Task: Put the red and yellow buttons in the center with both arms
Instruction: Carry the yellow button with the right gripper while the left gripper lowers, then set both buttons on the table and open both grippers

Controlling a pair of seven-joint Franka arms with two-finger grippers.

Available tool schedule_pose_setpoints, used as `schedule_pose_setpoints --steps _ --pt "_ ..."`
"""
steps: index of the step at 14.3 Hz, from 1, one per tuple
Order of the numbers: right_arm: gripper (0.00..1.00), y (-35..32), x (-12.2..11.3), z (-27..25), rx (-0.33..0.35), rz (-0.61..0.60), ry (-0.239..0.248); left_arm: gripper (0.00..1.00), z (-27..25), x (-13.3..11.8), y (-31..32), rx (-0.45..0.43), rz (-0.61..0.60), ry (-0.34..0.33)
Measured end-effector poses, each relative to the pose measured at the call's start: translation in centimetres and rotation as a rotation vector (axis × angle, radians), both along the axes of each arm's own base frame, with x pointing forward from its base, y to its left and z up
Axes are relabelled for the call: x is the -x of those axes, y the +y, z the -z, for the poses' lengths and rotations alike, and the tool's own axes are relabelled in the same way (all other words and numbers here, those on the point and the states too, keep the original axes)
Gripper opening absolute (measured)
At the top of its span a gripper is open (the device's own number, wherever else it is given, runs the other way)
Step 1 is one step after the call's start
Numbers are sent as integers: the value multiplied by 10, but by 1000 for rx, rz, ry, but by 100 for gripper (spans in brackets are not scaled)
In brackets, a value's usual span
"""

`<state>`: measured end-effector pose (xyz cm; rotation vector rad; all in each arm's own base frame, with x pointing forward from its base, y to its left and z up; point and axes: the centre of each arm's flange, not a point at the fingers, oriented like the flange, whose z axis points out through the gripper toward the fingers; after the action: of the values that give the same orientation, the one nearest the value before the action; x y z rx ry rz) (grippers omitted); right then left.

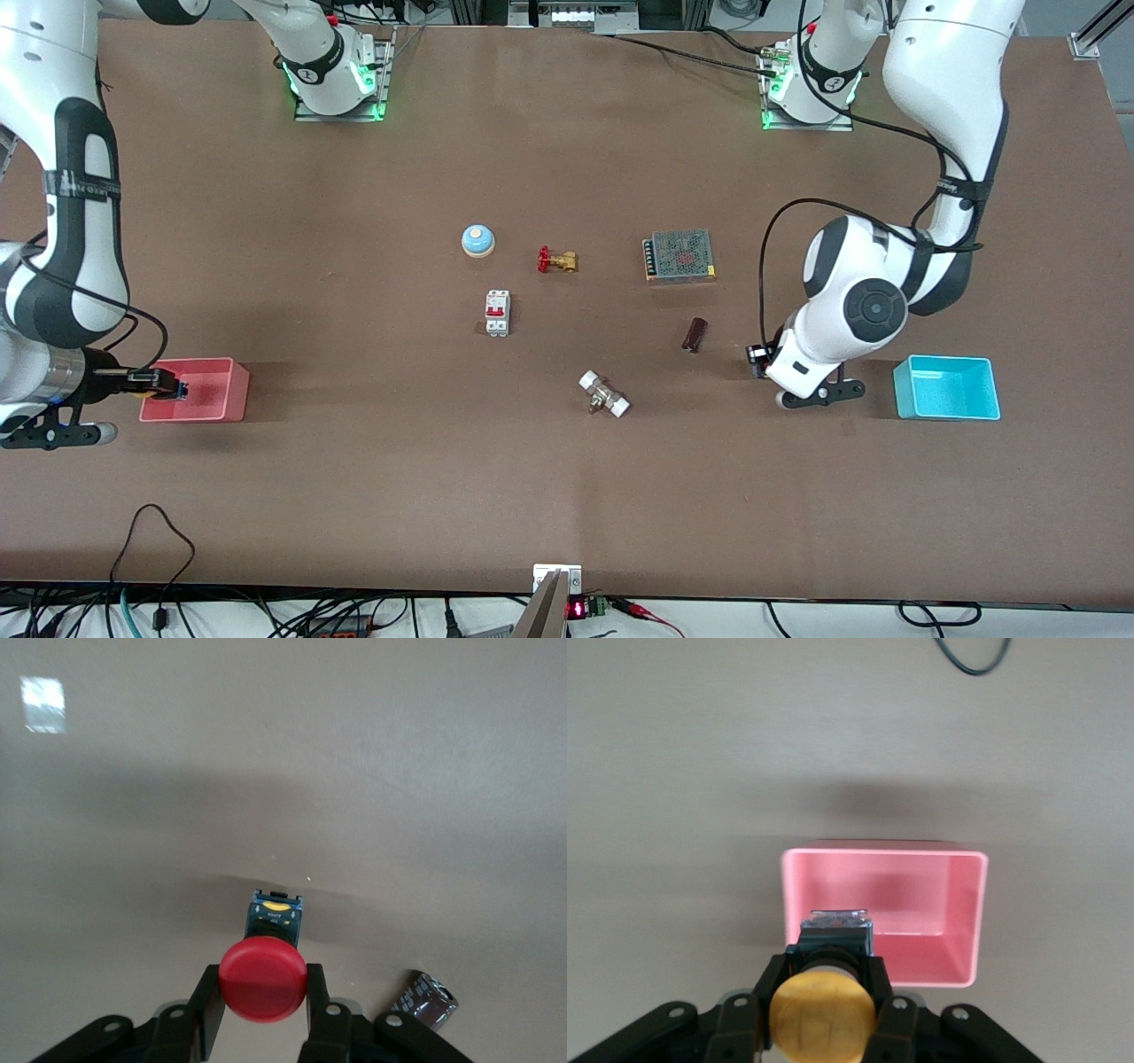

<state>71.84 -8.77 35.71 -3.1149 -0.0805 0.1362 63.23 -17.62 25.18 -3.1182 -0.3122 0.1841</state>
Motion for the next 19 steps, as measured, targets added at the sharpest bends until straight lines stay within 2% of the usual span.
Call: schedule_pose_setpoints --steps 4,7,9,12,14,15,19 --pt "41 107 -1 14 -4 17 37 41 14 6 -12 -4 4 16" --pt "41 206 9 25 13 -1 53 44 14 6 -13 -4 5 16" --pt "41 250 18 40 -9 -3 78 61 13 5 -12 -3 4 10" --pt "41 273 27 73 -61 8 120 86 2 -2 -8 1 -4 -16" --pt "41 283 30 93 -59 2 125 90 -18 -9 3 6 -16 -49" --pt "41 289 32 102 -56 -2 122 99 -32 -12 10 10 -15 -66" --pt "41 312 46 130 -37 29 102 100 -92 -17 59 17 10 -97"
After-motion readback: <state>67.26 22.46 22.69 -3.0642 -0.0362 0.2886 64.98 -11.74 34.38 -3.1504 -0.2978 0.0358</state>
